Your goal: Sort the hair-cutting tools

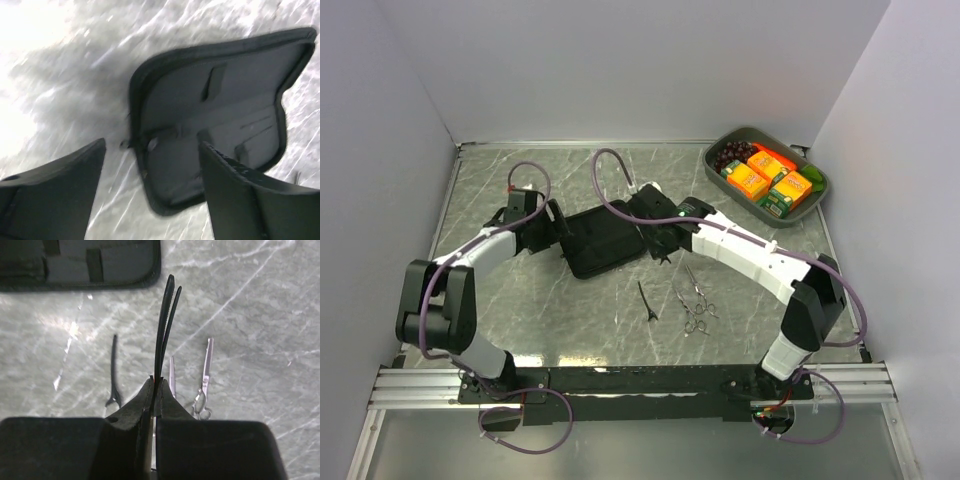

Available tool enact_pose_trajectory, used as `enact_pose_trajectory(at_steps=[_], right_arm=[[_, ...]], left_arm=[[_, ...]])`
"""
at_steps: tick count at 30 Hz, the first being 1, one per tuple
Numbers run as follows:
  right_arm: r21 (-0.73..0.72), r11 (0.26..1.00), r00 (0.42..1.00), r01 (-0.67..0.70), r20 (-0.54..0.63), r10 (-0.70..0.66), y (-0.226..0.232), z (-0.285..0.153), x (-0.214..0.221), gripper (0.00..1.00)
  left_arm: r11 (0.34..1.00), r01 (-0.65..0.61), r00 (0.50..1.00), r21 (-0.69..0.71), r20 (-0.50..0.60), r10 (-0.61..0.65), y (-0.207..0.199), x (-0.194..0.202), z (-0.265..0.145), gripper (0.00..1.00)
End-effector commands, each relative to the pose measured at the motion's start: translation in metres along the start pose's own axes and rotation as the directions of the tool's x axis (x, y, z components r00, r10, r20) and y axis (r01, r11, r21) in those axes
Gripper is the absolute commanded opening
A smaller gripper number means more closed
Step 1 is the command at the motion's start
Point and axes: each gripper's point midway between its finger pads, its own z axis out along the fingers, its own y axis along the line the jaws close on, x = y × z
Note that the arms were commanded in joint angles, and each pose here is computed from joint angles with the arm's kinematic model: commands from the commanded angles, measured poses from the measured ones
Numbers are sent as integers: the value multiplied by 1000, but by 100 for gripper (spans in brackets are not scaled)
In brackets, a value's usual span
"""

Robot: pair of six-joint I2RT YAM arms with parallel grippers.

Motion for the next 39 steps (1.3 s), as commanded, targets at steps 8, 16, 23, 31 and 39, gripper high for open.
enact_pose_trajectory(at_steps=[8, 16, 23, 31, 39], right_arm=[[22, 999, 999, 39, 27, -40, -21, -26, 8, 0], [12, 999, 999, 47, 28, -47, -25, -29, 13, 0], [-49, 988, 989, 143, 50, -141, -25, -28, 6, 0], [-225, 923, 949, 313, 118, -293, -21, 1, -19, 0], [-286, 866, 897, 410, -47, -440, -20, 65, -3, 0]], left_arm=[[999, -49, 998, 17, 34, 48, -3, -17, 51, 48], [995, -98, 995, -36, 20, 99, 3, -26, 77, 1], [957, -272, 962, 104, 13, 272, -30, -20, 72, 1], [885, -422, 902, 199, -10, 432, -63, 28, 73, 1], [881, -429, 899, 201, 4, 437, -70, 31, 79, 1]])
